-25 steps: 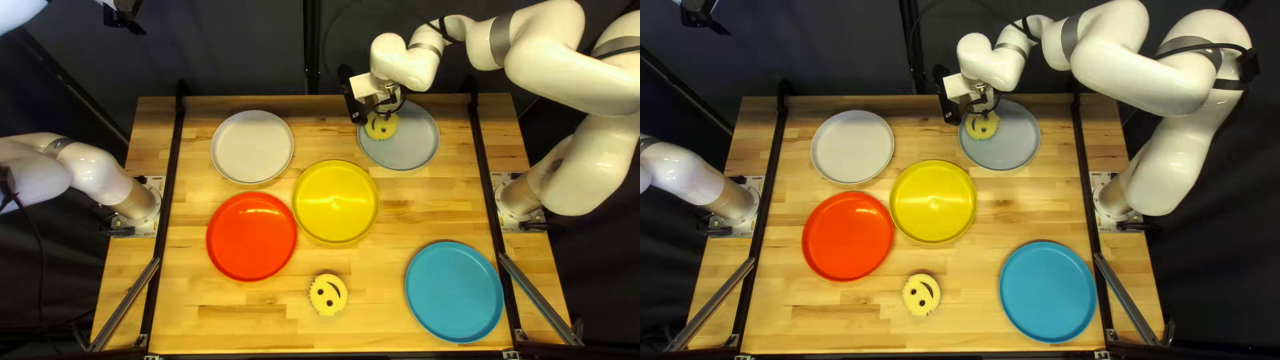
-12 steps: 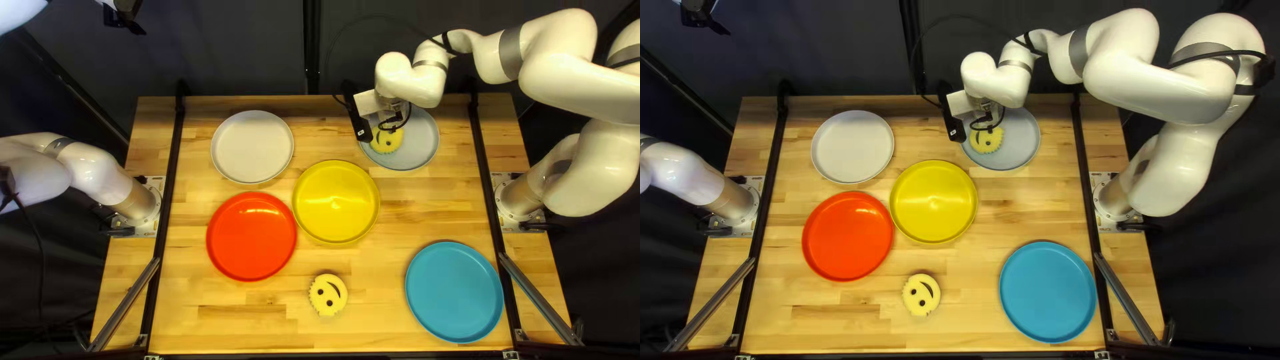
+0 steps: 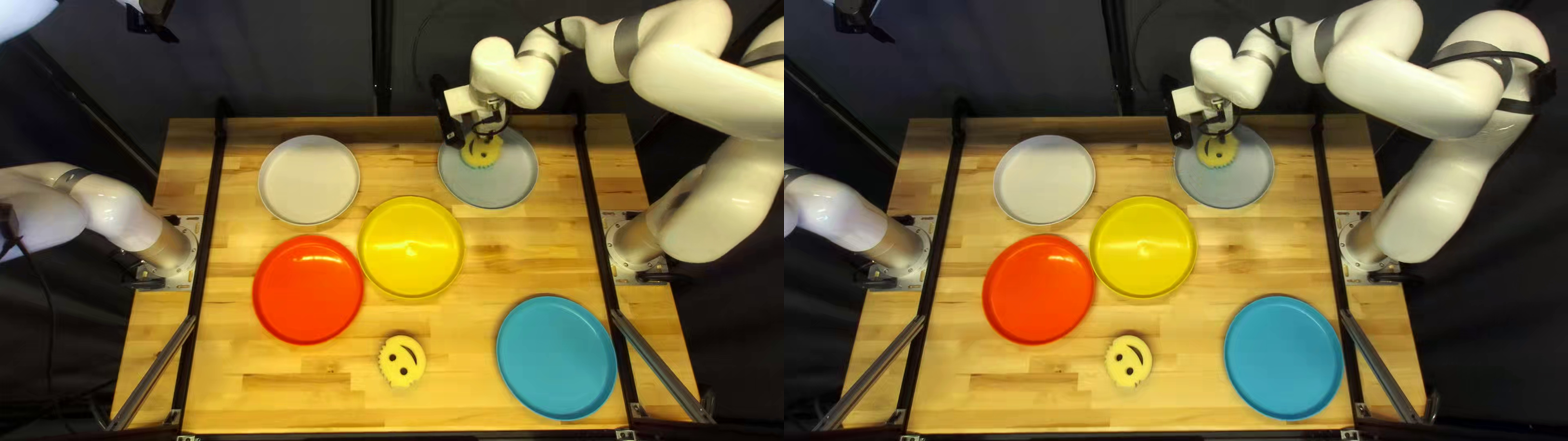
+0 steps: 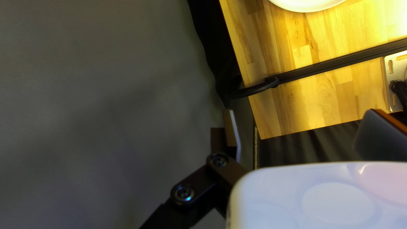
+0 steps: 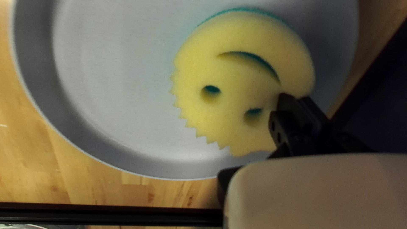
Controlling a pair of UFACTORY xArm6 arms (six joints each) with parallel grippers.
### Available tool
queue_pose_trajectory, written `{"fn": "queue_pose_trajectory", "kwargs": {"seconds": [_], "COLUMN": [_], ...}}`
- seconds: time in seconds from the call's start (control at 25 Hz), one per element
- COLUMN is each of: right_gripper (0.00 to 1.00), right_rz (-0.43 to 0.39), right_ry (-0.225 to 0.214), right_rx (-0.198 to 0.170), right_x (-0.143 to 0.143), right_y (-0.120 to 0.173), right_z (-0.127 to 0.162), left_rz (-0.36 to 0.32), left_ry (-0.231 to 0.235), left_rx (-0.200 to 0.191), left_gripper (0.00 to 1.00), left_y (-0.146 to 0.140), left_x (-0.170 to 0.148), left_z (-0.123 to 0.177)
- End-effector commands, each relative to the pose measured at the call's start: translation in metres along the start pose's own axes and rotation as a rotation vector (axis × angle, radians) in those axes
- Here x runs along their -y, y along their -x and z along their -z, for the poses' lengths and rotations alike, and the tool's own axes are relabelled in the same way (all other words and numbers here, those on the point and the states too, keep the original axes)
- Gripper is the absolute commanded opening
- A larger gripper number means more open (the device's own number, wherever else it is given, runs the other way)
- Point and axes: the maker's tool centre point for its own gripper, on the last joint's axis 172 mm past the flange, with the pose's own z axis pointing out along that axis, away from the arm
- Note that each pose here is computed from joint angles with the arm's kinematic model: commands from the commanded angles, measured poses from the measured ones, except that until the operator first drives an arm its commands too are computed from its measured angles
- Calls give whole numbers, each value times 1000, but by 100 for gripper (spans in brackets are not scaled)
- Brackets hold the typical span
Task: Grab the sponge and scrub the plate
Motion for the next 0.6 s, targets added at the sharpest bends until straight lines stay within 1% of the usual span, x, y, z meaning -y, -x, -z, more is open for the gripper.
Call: {"fn": "queue_pose_trajectory", "kwargs": {"seconds": [0.04, 0.36, 0.6], "right_gripper": [0, 0, 0], "right_rz": [7, 25, 32], "right_ry": [23, 31, 43], "right_rx": [-9, -19, -19], "right_x": [7, 33, 62], "right_y": [-2, 3, 5], "right_z": [1, -1, 2], "left_rz": [0, 0, 0], "left_ry": [0, 0, 0], "left_rx": [0, 0, 0], "left_gripper": [100, 100, 100], "left_y": [0, 0, 0], "left_x": [0, 0, 0], "left_z": [0, 0, 0]}}
